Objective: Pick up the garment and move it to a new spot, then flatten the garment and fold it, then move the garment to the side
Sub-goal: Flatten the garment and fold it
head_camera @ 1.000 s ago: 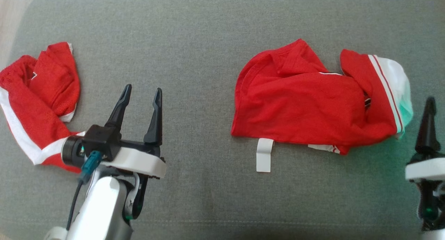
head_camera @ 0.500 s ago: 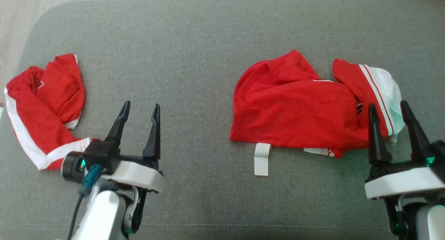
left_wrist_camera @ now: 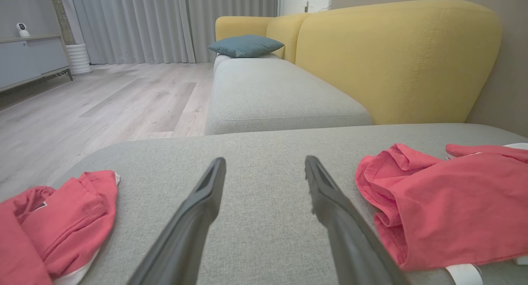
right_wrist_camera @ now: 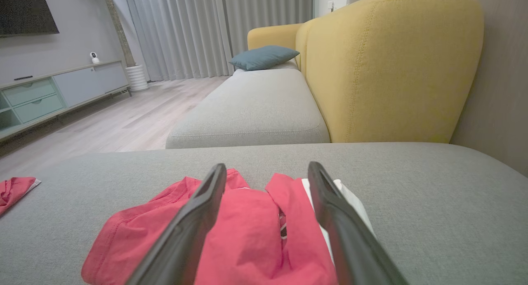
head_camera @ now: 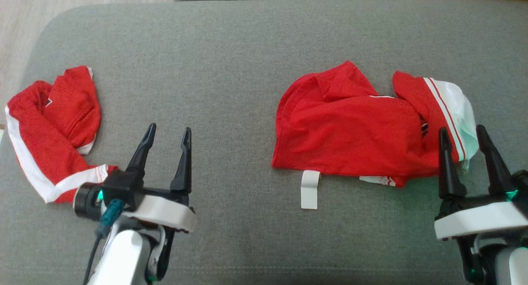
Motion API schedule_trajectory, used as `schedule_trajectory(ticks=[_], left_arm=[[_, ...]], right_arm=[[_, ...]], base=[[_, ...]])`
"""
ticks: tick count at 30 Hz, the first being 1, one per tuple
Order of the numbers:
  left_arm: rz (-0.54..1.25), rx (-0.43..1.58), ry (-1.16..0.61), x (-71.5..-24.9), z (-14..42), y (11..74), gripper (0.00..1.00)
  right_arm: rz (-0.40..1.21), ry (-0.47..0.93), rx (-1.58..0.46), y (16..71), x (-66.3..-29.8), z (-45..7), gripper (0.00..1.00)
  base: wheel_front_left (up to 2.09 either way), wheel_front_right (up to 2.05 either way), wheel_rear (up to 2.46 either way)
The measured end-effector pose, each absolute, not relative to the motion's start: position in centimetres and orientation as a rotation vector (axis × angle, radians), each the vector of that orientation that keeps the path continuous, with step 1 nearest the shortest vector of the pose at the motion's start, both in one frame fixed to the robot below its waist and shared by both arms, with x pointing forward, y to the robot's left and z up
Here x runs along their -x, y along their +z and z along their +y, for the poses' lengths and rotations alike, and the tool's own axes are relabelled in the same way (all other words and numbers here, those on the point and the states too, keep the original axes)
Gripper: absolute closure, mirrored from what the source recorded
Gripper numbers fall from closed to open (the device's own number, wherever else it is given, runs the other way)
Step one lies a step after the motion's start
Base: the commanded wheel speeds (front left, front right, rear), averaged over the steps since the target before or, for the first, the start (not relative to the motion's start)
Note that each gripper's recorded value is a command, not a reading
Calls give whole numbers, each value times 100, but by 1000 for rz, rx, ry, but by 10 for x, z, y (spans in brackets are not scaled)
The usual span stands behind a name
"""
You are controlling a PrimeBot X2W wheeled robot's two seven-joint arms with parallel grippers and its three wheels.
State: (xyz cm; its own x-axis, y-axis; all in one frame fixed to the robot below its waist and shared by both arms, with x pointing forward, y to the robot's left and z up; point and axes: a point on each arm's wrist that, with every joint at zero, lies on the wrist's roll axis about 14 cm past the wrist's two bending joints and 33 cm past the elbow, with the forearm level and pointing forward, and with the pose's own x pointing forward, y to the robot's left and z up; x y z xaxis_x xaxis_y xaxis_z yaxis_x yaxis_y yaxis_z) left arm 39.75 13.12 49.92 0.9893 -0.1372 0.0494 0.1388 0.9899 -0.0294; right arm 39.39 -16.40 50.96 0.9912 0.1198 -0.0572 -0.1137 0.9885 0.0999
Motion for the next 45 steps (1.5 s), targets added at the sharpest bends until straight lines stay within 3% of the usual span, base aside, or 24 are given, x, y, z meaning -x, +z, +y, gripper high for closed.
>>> schedule_trajectory(ticks=[8,14,22,23,24,25,33,44,45], left_arm=[[-12,56,-389,-411,59,499,0],[208,49,-576,-408,4,451,0],[465,51,-643,-401,-14,386,0],[472,55,-647,-403,-16,384,22],[474,59,-650,-405,-18,383,75],[476,64,-652,-408,-20,382,100],[477,83,-658,-413,-22,377,100],[455,97,-658,-421,-23,376,100],[453,105,-654,-421,-22,376,100]], right_arm=[[114,112,-100,494,-397,-165,0],[144,90,-106,485,-401,-172,0],[206,34,-103,464,-398,-189,0],[214,24,-102,462,-398,-193,0],[219,12,-100,460,-398,-196,0],[226,4,-98,458,-399,-200,0],[321,-34,-61,440,-409,-223,0],[451,24,-33,418,-452,-221,0],[455,24,-32,416,-454,-221,13]], base=[[0,0,0],[0,0,0],[0,0,0],[0,0,0],[0,0,0],[0,0,0],[0,0,0],[0,0,0],[0,0,0]])
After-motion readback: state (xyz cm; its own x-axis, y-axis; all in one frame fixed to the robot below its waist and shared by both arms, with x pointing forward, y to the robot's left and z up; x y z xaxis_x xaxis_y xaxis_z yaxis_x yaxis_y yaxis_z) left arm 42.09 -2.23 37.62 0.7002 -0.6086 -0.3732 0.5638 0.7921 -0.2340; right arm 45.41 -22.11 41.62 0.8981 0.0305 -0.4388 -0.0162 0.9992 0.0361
